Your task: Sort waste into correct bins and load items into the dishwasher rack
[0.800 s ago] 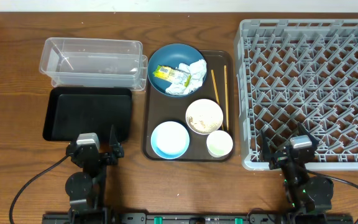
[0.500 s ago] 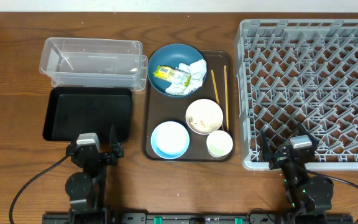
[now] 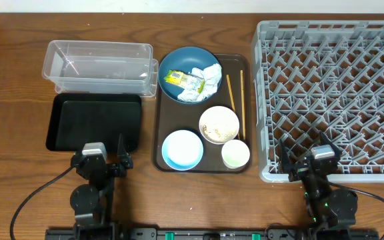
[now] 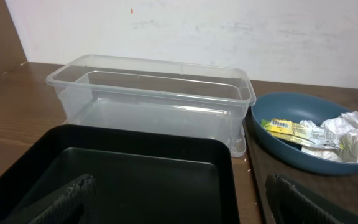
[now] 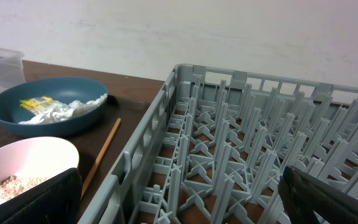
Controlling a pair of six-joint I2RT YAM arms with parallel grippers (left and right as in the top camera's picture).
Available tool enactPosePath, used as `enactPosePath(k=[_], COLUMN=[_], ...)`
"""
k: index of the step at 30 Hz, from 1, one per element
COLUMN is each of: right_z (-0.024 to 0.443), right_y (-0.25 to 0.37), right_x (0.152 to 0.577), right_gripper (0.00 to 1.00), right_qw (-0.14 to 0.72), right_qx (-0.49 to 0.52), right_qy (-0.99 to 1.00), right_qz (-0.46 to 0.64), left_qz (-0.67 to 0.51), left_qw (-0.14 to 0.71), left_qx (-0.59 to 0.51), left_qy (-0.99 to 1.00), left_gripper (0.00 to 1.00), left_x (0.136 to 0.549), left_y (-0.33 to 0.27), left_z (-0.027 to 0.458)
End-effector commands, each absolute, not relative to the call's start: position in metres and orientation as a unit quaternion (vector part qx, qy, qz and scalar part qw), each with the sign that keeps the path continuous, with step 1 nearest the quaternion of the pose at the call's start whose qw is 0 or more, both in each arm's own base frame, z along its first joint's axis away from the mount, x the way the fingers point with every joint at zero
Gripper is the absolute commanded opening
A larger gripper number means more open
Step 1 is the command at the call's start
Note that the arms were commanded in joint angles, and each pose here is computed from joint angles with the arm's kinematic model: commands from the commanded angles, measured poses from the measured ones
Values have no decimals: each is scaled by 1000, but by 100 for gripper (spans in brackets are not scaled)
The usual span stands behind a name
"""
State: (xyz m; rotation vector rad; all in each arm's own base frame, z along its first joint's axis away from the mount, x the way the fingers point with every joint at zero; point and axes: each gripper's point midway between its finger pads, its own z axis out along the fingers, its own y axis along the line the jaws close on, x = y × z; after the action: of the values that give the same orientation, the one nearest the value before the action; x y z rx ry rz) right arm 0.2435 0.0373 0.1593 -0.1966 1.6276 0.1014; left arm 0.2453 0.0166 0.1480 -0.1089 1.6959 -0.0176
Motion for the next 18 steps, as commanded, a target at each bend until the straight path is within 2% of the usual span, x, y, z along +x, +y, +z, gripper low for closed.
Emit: enactPosePath(k=[1,18], right_z=[160,159], right_y=[38,29], right_x=[243,245], right_gripper=[99,99], right_qw=[683,684], right_qx=[-84,-67], right_qy=[724,726], right_qz=[47,29], left_qz=[-12,-12], left_qw=[642,659], left_qx=[-42,-41], left_qy=[765,751], left_gripper=[89,89], left_x=[245,246], left_y=[14,14], left_z=[132,143])
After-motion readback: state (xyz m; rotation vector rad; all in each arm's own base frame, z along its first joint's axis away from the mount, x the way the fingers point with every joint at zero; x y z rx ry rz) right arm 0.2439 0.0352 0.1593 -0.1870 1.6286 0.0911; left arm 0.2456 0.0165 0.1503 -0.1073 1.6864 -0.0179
